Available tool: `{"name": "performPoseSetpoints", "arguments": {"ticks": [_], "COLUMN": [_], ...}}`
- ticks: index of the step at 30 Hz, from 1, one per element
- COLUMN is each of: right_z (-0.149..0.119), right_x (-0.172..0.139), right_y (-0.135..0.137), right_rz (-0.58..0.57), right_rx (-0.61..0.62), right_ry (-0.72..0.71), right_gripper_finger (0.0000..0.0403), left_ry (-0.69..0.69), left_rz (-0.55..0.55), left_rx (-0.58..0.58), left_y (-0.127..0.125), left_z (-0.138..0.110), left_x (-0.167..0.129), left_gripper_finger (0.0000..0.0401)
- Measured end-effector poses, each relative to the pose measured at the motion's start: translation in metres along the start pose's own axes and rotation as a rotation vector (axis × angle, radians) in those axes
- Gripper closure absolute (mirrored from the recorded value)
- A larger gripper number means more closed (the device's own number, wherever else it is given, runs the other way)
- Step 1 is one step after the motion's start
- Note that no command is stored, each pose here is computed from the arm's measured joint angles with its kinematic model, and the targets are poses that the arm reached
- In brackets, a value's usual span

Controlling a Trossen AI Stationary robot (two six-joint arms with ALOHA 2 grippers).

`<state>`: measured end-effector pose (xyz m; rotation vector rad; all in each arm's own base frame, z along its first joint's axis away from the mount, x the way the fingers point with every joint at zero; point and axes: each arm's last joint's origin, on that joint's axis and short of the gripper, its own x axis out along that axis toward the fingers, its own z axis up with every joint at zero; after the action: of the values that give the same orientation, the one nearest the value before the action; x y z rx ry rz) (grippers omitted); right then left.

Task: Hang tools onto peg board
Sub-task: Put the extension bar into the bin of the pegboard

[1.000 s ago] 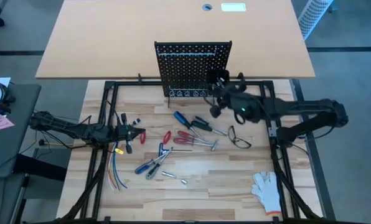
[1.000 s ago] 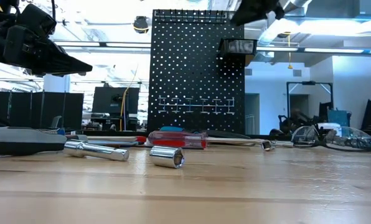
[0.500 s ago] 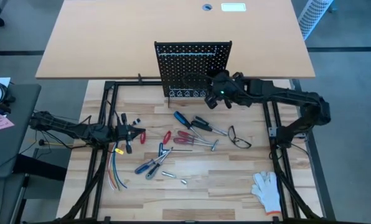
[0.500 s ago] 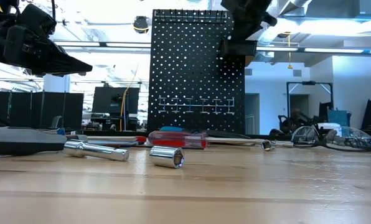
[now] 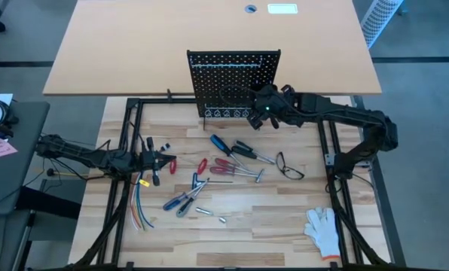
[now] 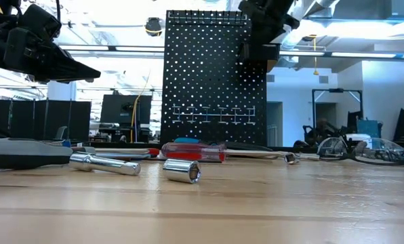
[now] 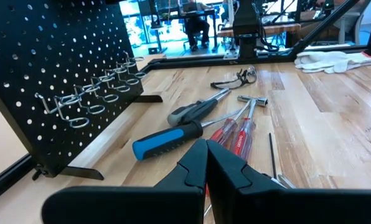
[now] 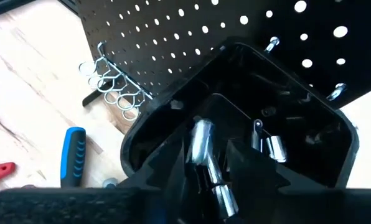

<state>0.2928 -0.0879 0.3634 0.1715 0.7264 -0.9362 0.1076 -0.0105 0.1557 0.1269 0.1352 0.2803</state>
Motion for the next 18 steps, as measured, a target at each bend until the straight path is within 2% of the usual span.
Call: {"name": "performPoseSetpoints", "arguments": {"ticks": [8, 14, 18], "right_z": [0.004, 0.003, -0.004], "right_x": [-0.006, -0.027, -0.051], "right_y": [-0.001, 0.005, 0.02], "right_rz": [-0.006, 0.049, 0.132], "right_rx": [-0.064, -0.098, -0.144], "right_ry": [-0.051, -0.111, -0.151], "right_gripper_finger": [0.0196, 0.0191, 0.0195], "left_ry": [0.0, 0.0, 0.0], "left_rz": [0.0, 0.0, 0.0], "left_rx": [0.0, 0.0, 0.0], "left_y": [0.0, 0.0, 0.0], "left_z": [0.0, 0.0, 0.0], "left_x": [0.0, 0.0, 0.0], "left_gripper_finger": [0.0401, 0.0401, 0.0401]}}
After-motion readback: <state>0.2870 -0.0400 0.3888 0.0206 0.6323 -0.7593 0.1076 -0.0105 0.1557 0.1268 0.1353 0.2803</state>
